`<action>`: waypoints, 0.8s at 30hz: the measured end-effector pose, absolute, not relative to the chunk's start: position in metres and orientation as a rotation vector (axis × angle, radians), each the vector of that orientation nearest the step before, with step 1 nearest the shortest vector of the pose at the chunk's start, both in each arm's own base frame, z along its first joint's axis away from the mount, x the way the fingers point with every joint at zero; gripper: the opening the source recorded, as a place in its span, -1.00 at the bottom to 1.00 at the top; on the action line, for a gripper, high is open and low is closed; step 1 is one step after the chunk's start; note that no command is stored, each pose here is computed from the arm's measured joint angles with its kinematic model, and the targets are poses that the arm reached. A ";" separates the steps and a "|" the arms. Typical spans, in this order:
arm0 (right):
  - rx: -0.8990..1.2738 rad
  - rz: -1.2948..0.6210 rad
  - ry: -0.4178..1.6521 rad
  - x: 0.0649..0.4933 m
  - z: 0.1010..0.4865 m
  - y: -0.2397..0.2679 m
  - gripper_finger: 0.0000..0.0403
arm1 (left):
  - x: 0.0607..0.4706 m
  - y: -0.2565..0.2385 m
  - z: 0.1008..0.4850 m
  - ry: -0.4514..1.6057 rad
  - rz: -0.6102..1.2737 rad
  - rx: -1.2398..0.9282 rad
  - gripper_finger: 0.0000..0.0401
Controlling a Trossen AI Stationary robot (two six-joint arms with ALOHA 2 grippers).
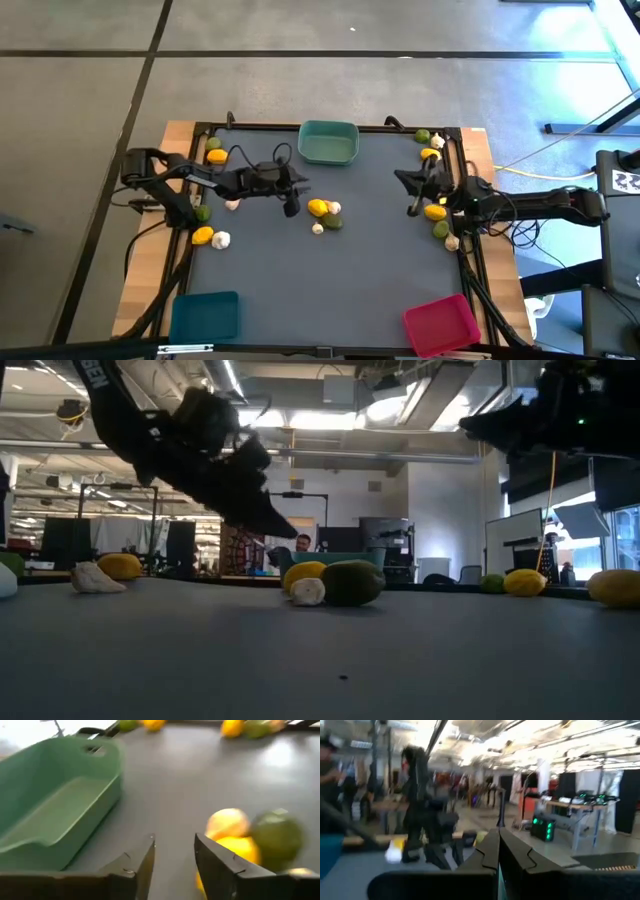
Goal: Sort produce into baskets
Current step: Put the green lemon into the green bin
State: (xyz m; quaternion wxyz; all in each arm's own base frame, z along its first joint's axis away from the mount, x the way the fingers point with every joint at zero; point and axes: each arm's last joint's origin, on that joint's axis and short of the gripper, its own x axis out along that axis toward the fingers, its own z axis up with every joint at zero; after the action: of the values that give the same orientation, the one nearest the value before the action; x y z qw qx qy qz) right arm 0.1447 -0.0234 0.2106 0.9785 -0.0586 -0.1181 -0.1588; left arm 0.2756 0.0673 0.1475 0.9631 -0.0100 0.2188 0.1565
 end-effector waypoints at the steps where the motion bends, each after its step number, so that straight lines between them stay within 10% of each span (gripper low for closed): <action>1: -0.127 -0.320 -0.239 0.148 0.215 -0.024 -0.95 | 0.276 0.065 0.150 0.430 0.310 -0.028 -0.24; 11: -0.134 -0.272 -0.171 0.177 0.231 -0.026 -0.95 | 0.290 0.046 0.177 0.400 0.202 -0.087 0.25; 24: -0.134 -0.274 -0.089 0.184 0.220 -0.027 -0.95 | 0.295 0.042 0.184 0.382 0.223 -0.003 0.27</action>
State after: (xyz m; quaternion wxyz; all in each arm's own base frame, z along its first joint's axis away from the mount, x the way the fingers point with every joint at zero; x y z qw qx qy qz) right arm 0.1844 -0.0273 0.2202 0.9874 -0.0670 -0.0442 -0.1366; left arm 0.2946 0.0417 0.1835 0.9757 -0.0017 0.1894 0.1104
